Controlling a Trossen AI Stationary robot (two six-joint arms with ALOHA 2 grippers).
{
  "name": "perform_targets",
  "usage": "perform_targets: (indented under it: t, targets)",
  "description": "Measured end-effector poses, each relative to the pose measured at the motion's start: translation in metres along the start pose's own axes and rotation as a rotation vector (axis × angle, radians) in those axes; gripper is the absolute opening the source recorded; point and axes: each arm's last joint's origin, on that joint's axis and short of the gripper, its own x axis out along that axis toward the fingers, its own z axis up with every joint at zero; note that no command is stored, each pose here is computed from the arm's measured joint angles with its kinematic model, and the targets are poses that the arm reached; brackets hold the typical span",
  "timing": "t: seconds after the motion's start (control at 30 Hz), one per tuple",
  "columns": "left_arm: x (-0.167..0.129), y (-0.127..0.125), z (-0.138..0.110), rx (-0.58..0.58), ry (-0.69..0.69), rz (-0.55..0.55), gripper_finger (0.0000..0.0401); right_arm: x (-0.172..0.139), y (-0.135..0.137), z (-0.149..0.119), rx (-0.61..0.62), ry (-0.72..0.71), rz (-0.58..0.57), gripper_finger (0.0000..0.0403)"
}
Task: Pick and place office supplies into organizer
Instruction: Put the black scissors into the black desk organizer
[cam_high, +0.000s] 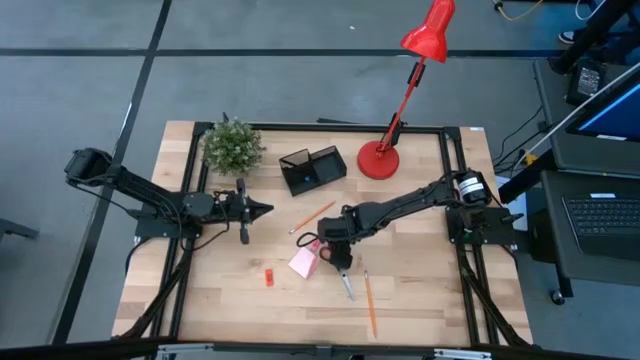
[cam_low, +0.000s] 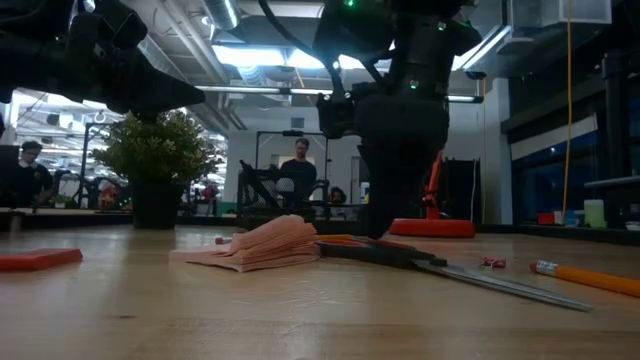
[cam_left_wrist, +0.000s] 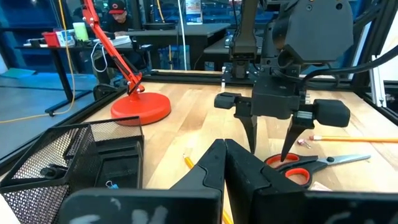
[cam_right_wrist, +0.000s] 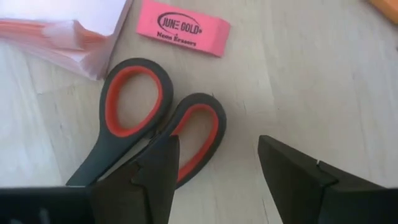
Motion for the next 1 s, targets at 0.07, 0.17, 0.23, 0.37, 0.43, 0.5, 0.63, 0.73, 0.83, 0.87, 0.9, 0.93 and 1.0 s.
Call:
perform_targets:
  t: [0.07,0.17,0.23,0.37,0.43,0.5,0.63,0.73,0.83,0.87,0.9,0.93,1.0]
  targets:
    - [0.0,0.0,0.0,0.0,0.0,0.0,0.0001,0.0,-0.003,0.001,0.008,-0.003,-0.004,0.022]
    - [0.0,0.0,0.0,0.0,0.0,0.0,0.0003,0.0,-0.007,0.003,0.013,-0.01,-0.015,0.022]
    - [0.0,0.0,0.0,0.0,0.0,0.0,0.0003,0.001,-0.008,0.004,-0.003,-0.011,-0.019,0.022]
    - [0.0,0.0,0.0,0.0,0.0,0.0,0.0001,0.007,-0.007,0.005,-0.027,-0.014,-0.008,0.022]
    - [0.0,0.0,0.0,0.0,0.0,0.0,0.0002,0.007,-0.007,0.005,-0.026,-0.011,0.006,0.022]
    - [0.0,0.0,0.0,0.0,0.001,0.0,0.0003,0.007,-0.007,0.005,-0.026,-0.012,0.006,0.022]
    - [0.0,0.0,0.0,0.001,0.002,0.0,0.0001,0.008,-0.007,0.004,-0.027,-0.012,0.005,0.022]
    - [0.0,0.0,0.0,0.0,0.002,0.0,0.0002,0.015,-0.009,0.001,-0.023,0.004,-0.004,0.022]
    - [0.0,0.0,0.0,0.001,0.002,0.0,0.0003,0.024,-0.011,-0.003,-0.025,0.023,-0.013,0.022]
    - [0.0,0.0,0.0,0.001,0.002,0.0,0.0002,0.026,-0.011,-0.004,-0.025,0.032,-0.017,0.022]
    - [0.0,0.0,0.0,0.001,0.002,0.0,0.0002,0.028,-0.011,-0.005,-0.025,0.035,-0.019,0.022]
    - [0.0,0.0,0.0,0.001,0.003,0.0,0.0001,0.029,-0.011,-0.005,-0.025,0.036,-0.019,0.022]
    - [0.0,0.0,0.0,0.001,0.003,0.0,0.0001,0.029,-0.011,-0.005,-0.025,0.033,-0.018,0.0218]
